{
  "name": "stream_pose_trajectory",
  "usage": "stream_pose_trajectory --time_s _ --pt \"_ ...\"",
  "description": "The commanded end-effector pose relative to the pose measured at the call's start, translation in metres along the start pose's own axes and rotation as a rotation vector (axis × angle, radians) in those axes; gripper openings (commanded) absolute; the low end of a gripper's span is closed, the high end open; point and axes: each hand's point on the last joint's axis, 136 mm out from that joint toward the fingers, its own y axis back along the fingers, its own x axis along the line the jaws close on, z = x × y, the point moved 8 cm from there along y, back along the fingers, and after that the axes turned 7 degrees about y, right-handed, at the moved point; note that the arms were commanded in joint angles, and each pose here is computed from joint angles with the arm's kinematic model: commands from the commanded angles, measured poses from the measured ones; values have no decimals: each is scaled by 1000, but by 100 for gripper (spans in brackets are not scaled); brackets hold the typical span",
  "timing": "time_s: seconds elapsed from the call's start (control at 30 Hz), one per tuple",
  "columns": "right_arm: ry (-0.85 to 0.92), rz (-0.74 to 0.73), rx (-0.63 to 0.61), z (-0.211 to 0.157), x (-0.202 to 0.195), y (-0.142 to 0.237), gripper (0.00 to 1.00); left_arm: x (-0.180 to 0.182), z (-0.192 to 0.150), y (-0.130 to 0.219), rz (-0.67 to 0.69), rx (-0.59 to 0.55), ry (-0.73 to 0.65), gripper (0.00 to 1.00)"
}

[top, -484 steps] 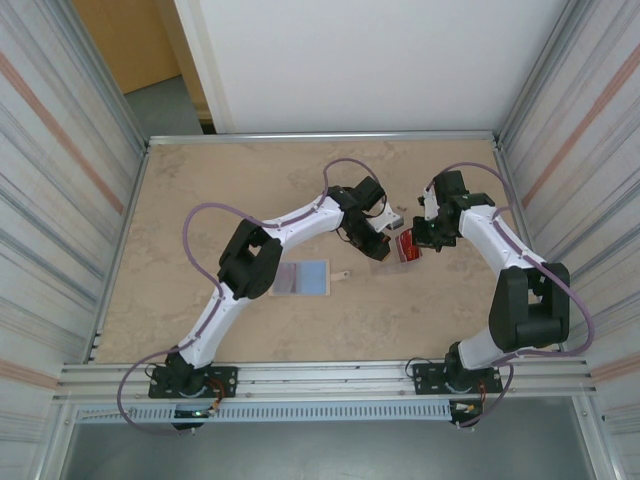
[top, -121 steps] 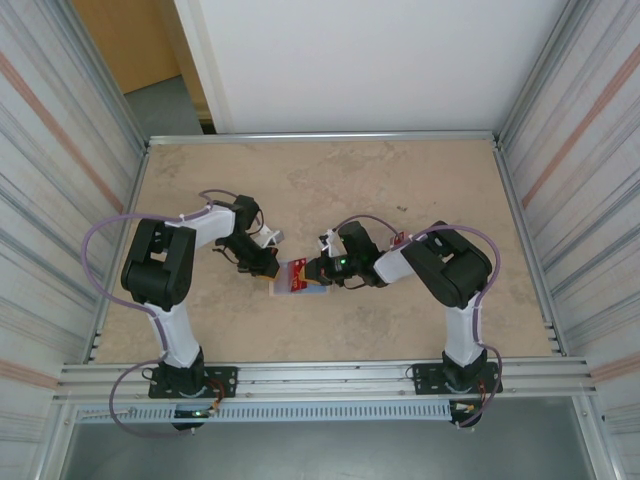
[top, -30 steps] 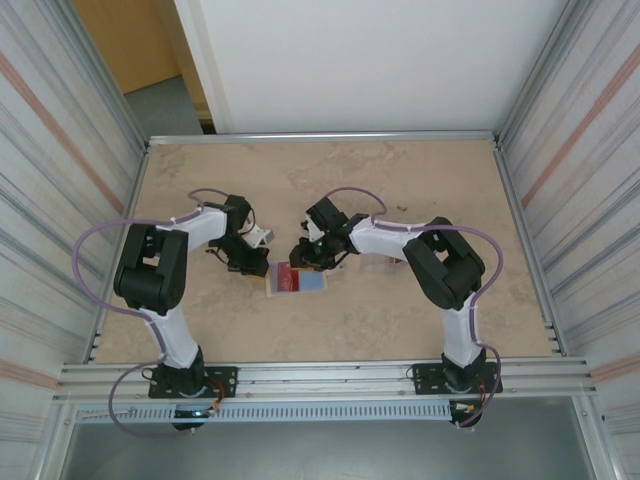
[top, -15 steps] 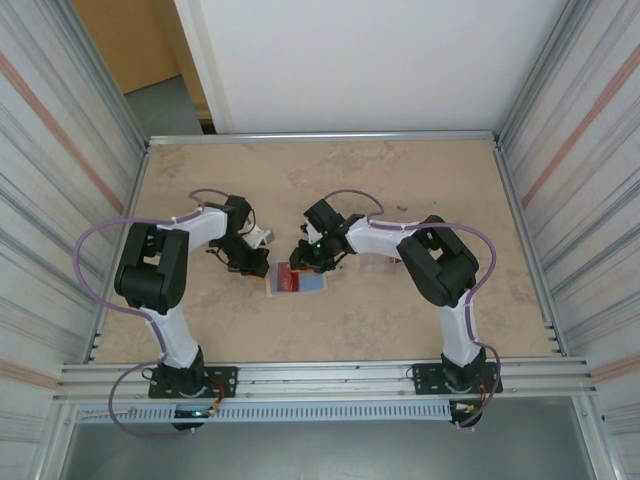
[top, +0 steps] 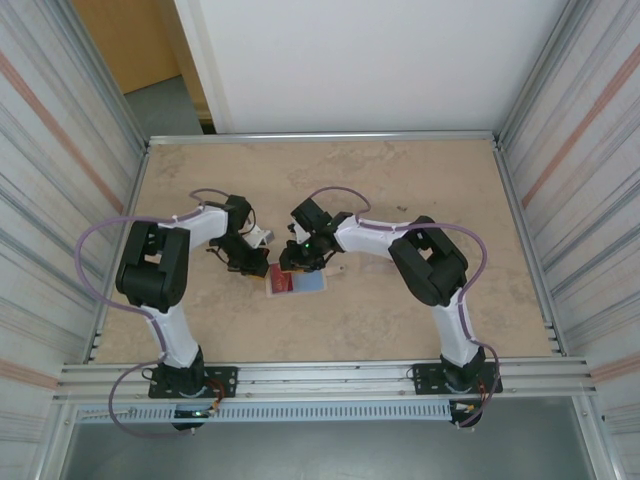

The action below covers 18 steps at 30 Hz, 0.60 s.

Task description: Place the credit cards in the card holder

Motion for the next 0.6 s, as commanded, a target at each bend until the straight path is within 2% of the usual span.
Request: stream_pose_trajectory --time_s 0.0,0.23,0.37,0.57 --pt "26 -3 40 -1 2 -8 28 5 6 -3 22 4 -17 0" --pt "36 -12 38 -1 6 -2 28 4 5 0 25 -5 -18 0" --pt "46 -26 -2 -4 11 23 30 -1 2 10 17 -45 -22 1" --pt "39 -64 -43 -18 8 54 32 -6 -3 30 -17 -115 -6 18"
